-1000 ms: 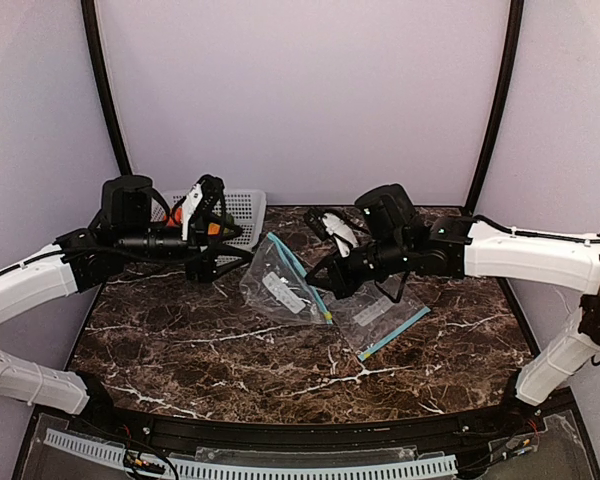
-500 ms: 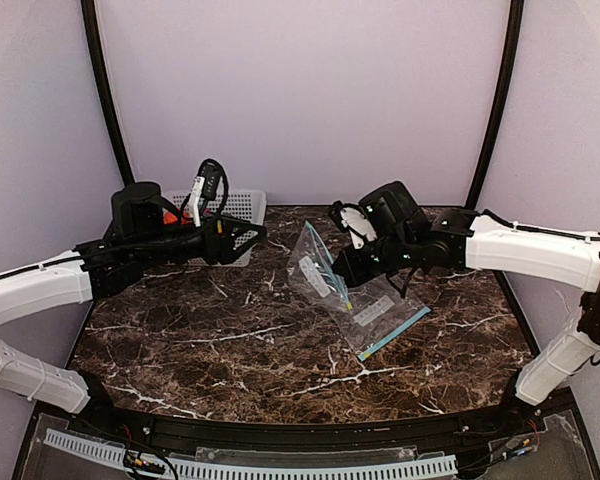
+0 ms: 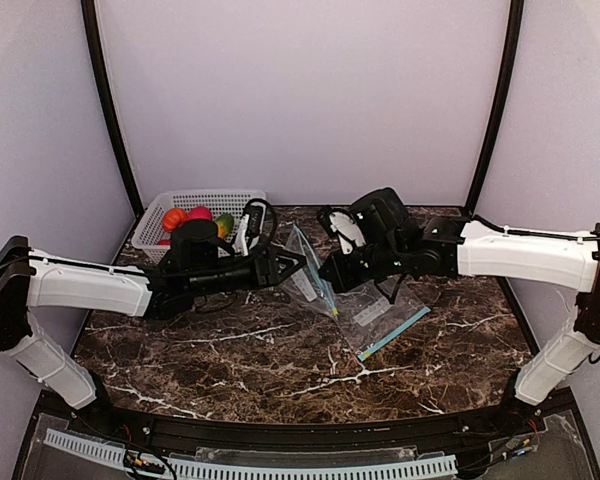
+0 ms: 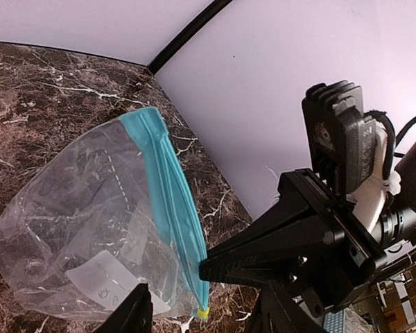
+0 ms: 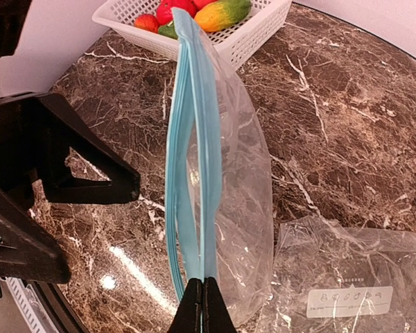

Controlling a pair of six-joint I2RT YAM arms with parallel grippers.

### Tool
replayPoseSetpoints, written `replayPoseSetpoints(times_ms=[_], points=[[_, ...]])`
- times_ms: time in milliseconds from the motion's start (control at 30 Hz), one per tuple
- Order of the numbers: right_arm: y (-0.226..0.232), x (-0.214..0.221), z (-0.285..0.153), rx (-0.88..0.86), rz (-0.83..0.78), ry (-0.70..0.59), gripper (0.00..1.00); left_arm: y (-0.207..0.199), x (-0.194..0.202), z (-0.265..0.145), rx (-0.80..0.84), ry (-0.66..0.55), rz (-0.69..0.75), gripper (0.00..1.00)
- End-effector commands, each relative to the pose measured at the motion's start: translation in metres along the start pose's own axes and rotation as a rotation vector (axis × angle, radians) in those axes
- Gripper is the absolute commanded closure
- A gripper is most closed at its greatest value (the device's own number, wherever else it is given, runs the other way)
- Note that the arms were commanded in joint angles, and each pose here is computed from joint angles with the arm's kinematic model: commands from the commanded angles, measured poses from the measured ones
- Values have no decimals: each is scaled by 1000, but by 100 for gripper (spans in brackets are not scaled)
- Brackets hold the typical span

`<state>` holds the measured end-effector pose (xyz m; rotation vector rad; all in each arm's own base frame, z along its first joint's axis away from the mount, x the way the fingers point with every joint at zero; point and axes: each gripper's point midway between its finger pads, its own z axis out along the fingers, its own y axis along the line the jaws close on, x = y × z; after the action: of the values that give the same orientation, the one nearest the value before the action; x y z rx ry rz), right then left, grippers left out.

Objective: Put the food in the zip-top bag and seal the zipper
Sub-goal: Open the zipper food storage bag at the center of the board.

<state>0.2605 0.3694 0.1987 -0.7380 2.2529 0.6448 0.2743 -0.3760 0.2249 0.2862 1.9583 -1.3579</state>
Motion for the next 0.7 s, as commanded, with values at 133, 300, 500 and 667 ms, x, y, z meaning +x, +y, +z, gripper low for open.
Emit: replayPoseSetpoints(times_ms=[133,300,500,667], points=[[17,0,7,-46,-46,-18,100,9,-3,12,-14,-40,-61,52],[21,2,8,-51,-63,-20,100,17,-1,16,-47,-39,-68,60],[26,2,7,-54,-86,-24,100,24,0,19,-77,-36,-73,65],[27,2,8,-46,-94,-24,100,25,1,22,-79,-31,-77,71]])
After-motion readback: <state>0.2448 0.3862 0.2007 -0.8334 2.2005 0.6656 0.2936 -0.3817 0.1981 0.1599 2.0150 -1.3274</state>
